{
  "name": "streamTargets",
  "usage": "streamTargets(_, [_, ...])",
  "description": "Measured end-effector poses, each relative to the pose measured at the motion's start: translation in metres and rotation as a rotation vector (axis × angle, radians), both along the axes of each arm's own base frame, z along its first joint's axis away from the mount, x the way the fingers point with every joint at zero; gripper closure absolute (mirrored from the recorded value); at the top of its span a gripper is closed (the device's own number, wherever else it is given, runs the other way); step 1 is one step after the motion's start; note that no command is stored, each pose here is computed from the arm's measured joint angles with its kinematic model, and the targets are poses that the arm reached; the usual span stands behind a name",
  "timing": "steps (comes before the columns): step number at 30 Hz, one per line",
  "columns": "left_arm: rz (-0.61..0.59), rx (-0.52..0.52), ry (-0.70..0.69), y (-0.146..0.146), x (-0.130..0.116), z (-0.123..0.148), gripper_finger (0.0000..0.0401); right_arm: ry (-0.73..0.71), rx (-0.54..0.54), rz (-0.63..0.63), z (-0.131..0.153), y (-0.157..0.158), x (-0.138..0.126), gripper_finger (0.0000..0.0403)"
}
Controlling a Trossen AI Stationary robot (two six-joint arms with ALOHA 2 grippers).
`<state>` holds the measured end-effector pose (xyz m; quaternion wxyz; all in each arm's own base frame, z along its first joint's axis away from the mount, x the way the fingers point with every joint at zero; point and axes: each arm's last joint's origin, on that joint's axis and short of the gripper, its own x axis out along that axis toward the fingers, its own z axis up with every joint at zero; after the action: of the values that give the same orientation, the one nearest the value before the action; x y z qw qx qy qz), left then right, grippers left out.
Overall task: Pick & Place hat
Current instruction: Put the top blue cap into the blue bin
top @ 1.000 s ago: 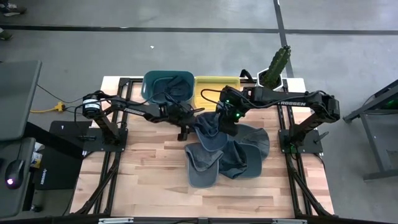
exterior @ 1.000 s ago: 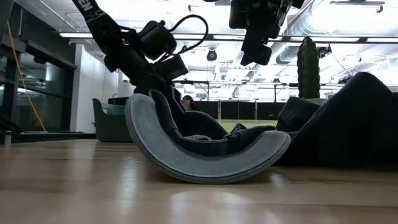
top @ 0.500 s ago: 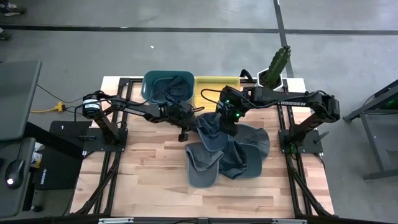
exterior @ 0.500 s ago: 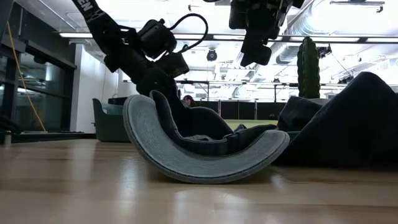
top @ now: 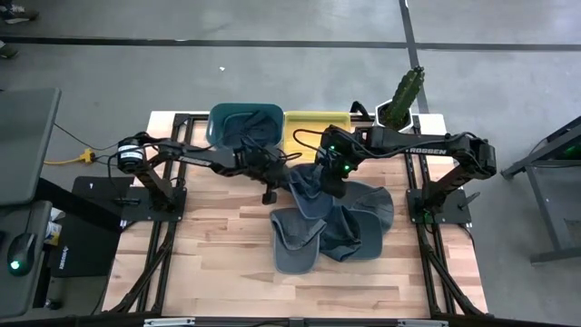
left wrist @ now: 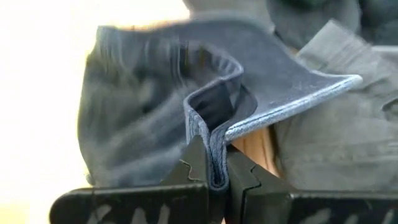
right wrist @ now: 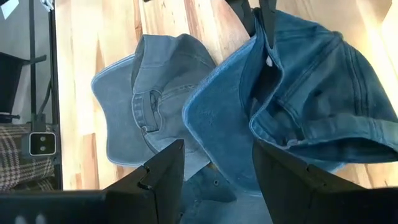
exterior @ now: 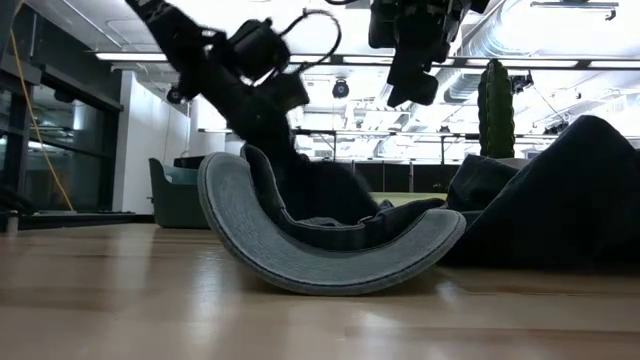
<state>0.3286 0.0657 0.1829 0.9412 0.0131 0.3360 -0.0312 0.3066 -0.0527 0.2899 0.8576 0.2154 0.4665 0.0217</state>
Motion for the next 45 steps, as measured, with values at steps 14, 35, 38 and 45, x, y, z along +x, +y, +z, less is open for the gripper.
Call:
streamTargets(14, [-0.181, 0.156, 0.202, -0.006, 0.016, 0.076, 0.0401, -0.025, -0.023, 0.015, 0.008, 0.000, -0.006, 0.0219])
streamTargets(35, [-0.172, 0.216, 0.331, -0.011, -0.006, 0.146, 0.0401, -0.094, -0.123, -0.171, 0.036, -0.047, -0.044, 0.0219])
streamTargets(38, [-0.151, 0.200, 0.322, -0.011, -0.008, 0.149, 0.0401, -0.058, -0.111, -0.210, 0.035, -0.054, -0.051, 0.0219])
streamTargets(45, [-0.104, 0.179, 0.303, -0.014, -0.023, 0.155, 0.0401, -0.061, -0.042, -0.238, 0.005, -0.066, -0.059, 0.0219])
